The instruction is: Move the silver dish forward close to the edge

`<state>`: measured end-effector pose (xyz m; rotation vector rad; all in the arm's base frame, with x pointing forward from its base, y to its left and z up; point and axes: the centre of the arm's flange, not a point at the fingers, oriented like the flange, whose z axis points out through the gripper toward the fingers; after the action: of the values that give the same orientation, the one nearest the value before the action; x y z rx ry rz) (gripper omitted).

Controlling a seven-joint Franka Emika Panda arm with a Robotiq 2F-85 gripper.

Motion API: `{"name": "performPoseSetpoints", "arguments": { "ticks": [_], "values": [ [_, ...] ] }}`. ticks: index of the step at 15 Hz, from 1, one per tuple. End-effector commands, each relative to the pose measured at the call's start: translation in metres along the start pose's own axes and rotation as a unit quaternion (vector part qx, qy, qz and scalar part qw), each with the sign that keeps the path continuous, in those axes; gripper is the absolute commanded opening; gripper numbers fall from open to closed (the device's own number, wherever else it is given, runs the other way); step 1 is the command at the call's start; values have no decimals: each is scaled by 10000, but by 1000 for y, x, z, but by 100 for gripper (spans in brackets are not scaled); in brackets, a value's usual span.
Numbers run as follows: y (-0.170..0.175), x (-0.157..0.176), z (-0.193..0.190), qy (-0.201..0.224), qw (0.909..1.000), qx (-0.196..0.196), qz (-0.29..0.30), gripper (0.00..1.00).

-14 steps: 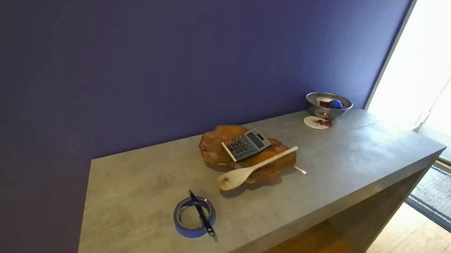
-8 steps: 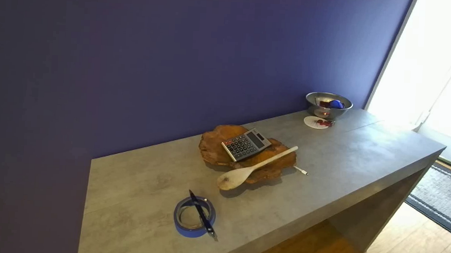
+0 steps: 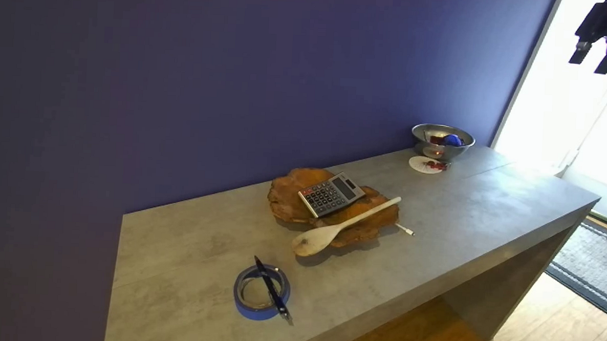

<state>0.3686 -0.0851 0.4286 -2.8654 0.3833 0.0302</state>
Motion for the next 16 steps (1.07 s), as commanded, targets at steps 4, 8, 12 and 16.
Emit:
{"name": "performPoseSetpoints", "arguments": {
  "ticks": [4, 8, 12, 16],
  "values": [
    [14, 17, 21, -144, 9994, 136, 288, 100],
    [13, 18, 18, -109, 9994, 151, 286, 100],
    [10, 16, 20, -27, 9992, 35, 403, 100],
    [36, 67, 52, -3, 9974, 36, 717, 100]
  ]
}}
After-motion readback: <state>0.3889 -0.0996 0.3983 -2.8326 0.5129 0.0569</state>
